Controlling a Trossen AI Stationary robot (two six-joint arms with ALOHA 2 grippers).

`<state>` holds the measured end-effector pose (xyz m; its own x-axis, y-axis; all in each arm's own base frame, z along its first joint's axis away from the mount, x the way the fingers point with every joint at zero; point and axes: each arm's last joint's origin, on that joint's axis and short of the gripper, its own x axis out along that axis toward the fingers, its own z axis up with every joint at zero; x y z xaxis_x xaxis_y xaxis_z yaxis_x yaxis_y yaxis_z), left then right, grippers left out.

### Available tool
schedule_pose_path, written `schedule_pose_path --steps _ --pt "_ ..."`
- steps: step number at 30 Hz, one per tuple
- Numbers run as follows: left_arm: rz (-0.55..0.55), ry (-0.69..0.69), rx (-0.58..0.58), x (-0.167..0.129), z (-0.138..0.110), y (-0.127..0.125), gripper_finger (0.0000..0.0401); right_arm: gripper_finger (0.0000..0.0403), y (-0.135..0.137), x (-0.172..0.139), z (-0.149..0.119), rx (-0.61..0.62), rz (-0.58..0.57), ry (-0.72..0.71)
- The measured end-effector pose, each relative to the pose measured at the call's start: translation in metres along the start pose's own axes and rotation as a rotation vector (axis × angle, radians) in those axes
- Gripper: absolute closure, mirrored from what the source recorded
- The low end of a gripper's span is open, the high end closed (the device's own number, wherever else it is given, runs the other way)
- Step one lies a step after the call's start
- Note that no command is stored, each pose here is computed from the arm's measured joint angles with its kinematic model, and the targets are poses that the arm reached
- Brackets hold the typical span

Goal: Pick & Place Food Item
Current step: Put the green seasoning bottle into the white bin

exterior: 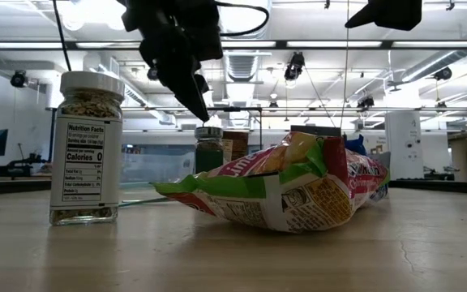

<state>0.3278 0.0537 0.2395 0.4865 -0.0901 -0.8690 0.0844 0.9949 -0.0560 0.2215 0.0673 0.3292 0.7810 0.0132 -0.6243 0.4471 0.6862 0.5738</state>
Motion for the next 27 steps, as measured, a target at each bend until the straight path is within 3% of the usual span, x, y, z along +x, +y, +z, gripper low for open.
schedule_pose_path --steps 13,19,27 --pt "0.012 -0.011 0.008 0.0014 0.0004 0.0 0.017 0.0028 -0.0003 0.0003 -0.0002 0.0 -0.001 0.0" --pt "0.012 -0.009 -0.054 0.0014 0.0 0.0007 0.0166 0.0028 -0.0002 0.0003 -0.0002 0.004 -0.001 0.0" --pt "0.086 0.004 -0.099 0.0013 -0.0008 0.0032 0.0079 0.0028 -0.0001 0.0003 -0.0002 0.008 0.0 0.0"
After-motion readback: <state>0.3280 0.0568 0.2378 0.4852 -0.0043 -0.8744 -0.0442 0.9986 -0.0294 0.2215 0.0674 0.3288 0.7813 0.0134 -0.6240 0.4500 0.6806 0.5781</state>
